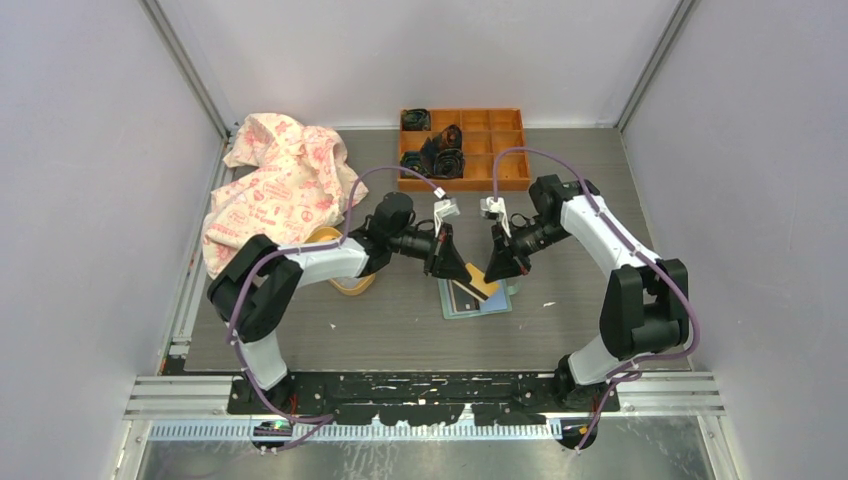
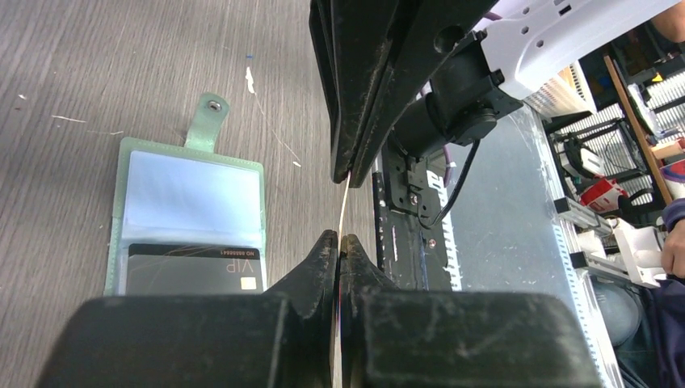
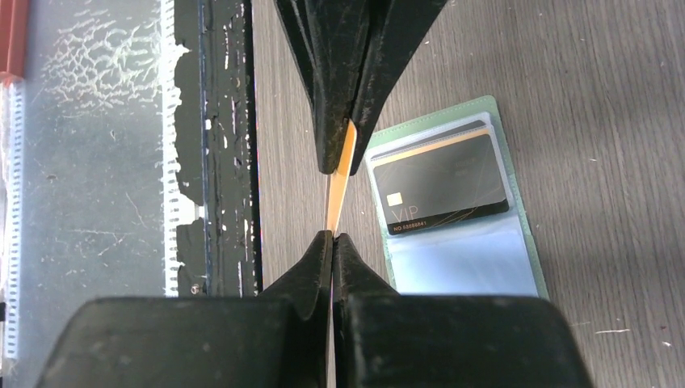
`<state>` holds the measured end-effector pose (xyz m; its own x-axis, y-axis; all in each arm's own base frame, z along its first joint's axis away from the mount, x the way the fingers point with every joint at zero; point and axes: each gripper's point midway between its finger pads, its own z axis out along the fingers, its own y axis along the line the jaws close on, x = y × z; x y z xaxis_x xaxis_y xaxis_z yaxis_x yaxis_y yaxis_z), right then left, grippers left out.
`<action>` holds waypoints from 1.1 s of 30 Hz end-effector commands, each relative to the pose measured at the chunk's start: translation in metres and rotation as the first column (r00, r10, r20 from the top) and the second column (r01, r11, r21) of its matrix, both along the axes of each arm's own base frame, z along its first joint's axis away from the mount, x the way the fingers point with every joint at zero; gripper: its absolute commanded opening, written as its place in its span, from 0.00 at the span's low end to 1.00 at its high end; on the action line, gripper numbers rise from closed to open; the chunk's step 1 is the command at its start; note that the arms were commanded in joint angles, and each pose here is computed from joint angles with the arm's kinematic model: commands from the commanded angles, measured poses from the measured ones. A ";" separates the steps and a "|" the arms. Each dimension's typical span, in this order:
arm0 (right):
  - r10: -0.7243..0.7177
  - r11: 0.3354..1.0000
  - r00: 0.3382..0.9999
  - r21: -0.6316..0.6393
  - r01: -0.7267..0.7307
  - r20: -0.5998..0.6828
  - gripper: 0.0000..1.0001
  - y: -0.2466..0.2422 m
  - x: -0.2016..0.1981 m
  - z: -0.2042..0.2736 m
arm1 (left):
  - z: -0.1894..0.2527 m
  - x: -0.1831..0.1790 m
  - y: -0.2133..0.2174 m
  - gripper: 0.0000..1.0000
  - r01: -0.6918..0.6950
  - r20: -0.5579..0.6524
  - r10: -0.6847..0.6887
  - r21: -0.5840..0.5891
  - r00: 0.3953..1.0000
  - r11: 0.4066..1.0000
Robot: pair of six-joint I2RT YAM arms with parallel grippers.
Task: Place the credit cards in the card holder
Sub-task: Pick up the credit card from the storage box.
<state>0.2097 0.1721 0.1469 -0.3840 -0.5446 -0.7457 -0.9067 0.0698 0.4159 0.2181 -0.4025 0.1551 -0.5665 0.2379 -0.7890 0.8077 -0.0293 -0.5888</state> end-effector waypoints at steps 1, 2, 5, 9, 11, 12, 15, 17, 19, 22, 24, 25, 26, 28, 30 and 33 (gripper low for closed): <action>0.049 0.997 0.999 0.067 -0.050 0.014 0.01 0.004 -0.013 0.022 | 0.027 0.019 -0.011 0.00 -0.049 0.061 0.055 -0.097 0.997 0.994; 0.045 0.997 0.999 0.068 -0.046 0.017 0.01 0.004 -0.013 0.023 | 0.028 0.020 -0.012 0.00 -0.055 0.050 0.061 -0.106 0.997 0.993; 0.026 0.997 0.999 0.071 -0.028 0.027 0.01 0.000 -0.010 0.022 | 0.026 0.022 -0.018 0.00 -0.082 0.053 0.087 -0.094 0.995 0.992; -0.007 0.996 0.999 0.084 0.004 0.032 0.01 -0.005 -0.006 0.023 | 0.015 0.020 -0.025 0.00 -0.128 0.136 0.126 0.003 0.983 0.992; -0.018 0.996 0.999 0.092 0.015 0.038 0.01 -0.007 -0.004 0.025 | 0.013 0.017 -0.026 0.00 -0.143 0.159 0.137 0.028 0.978 0.989; -0.024 0.995 0.999 0.095 0.020 0.040 0.01 -0.008 -0.004 0.026 | 0.014 0.017 -0.026 0.00 -0.151 0.166 0.144 0.030 0.976 0.988; -0.032 0.994 0.999 0.108 0.028 0.038 0.01 -0.010 -0.003 0.025 | 0.011 0.019 -0.026 0.00 -0.183 0.183 0.171 0.051 0.968 0.982; -0.029 0.993 0.999 0.112 0.025 0.036 0.01 -0.010 -0.003 0.023 | 0.007 0.019 -0.027 0.00 -0.198 0.188 0.180 0.084 0.965 0.977; -0.023 0.993 0.999 0.114 0.019 0.034 0.01 -0.011 -0.004 0.021 | 0.004 0.019 -0.028 0.00 -0.206 0.188 0.184 0.100 0.965 0.973; -0.015 0.993 0.999 0.117 0.012 0.028 0.01 -0.011 -0.004 0.018 | 0.004 0.021 -0.028 0.00 -0.232 0.196 0.211 0.093 0.958 0.968; -0.012 0.993 1.000 0.116 0.009 0.025 0.01 -0.011 -0.004 0.017 | 0.006 0.023 -0.026 0.03 -0.256 0.203 0.235 0.085 0.950 0.963; -0.010 0.993 1.000 0.116 0.007 0.028 0.01 -0.012 -0.004 0.016 | 0.006 0.024 -0.025 0.07 -0.267 0.206 0.246 0.084 0.947 0.960; -0.011 0.993 1.000 0.116 0.008 0.028 0.01 -0.012 -0.004 0.016 | 0.006 0.025 -0.024 0.10 -0.274 0.208 0.252 0.086 0.945 0.958; -0.017 0.993 0.999 0.119 0.013 0.031 0.01 -0.013 -0.003 0.017 | 0.005 0.027 -0.023 0.16 -0.294 0.209 0.270 0.090 0.940 0.952; -0.023 0.992 0.999 0.122 0.019 0.033 0.01 -0.014 -0.002 0.018 | 0.004 0.031 -0.021 0.32 -0.318 0.210 0.294 0.095 0.933 0.943; -0.031 0.991 0.999 0.128 0.026 0.034 0.01 -0.015 -0.002 0.018 | 0.006 0.035 -0.020 0.44 -0.350 0.212 0.326 0.087 0.921 0.933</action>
